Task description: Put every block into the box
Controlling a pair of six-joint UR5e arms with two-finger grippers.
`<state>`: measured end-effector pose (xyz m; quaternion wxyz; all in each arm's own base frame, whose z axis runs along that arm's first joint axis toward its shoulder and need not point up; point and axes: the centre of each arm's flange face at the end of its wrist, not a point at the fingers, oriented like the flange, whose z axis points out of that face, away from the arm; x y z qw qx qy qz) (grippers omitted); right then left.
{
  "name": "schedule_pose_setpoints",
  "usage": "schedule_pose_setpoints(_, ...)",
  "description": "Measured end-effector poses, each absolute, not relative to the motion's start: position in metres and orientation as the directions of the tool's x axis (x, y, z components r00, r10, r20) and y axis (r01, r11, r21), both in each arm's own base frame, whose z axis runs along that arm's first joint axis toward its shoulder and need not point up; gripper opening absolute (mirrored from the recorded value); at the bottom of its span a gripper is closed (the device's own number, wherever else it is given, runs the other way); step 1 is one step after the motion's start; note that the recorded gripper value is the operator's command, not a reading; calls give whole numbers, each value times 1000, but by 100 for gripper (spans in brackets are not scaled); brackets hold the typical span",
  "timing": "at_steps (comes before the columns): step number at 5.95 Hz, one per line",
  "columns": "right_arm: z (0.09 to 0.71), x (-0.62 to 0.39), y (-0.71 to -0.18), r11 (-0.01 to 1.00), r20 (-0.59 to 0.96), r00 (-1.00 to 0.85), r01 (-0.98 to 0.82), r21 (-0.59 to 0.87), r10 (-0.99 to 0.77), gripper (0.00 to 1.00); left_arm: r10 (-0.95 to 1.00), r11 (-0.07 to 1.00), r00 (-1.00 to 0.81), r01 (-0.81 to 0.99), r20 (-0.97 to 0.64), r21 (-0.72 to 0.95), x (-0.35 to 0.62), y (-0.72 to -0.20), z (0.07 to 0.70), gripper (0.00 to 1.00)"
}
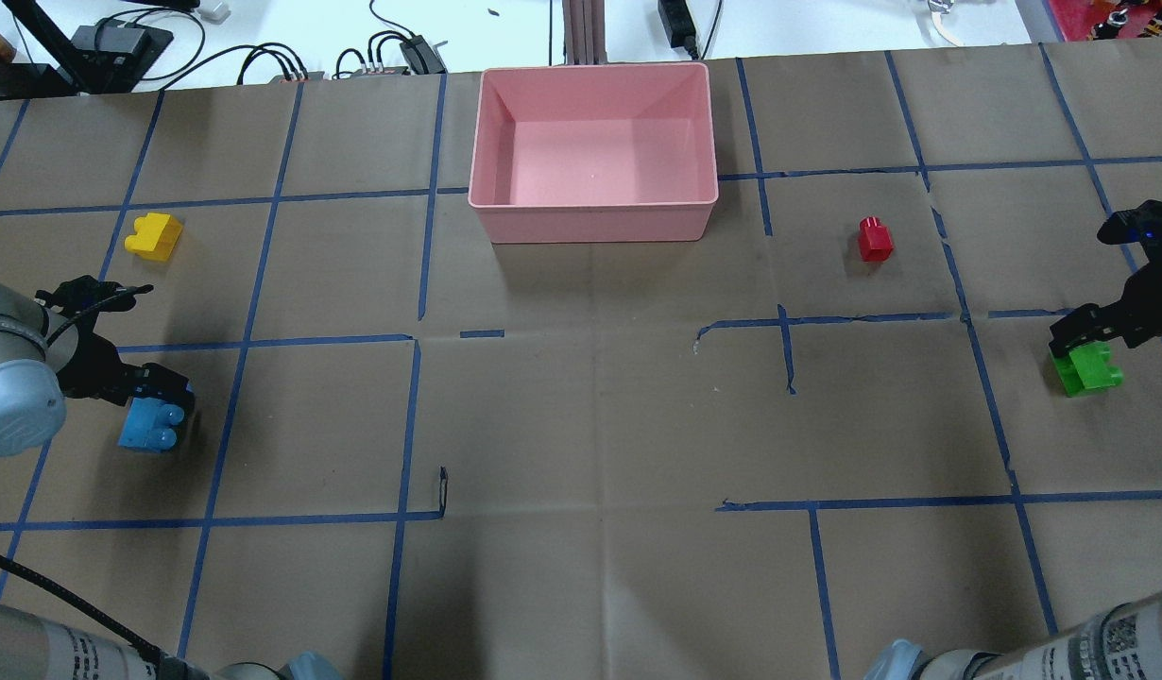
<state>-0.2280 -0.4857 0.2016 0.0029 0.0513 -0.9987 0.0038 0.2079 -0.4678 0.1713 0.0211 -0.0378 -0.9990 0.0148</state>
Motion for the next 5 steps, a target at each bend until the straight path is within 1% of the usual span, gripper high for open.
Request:
schedule_pose_setpoints(1, 195, -235, -481, 995, 0, -995, -97, -2, -97, 100, 78, 996, -996, 77, 42, -34, 207, -469, 170, 83)
schedule_pose_setpoints(2, 188, -241, -477, 996, -9, -996, -87, 7, -87, 100, 79, 996, -996, 78, 45, -41, 207, -470, 170, 69)
schedule_pose_setpoints(5, 181, -243, -472, 996, -17, -996, -93, 13, -93, 99, 86, 995, -995, 83, 47, -60, 207, -472, 174, 19)
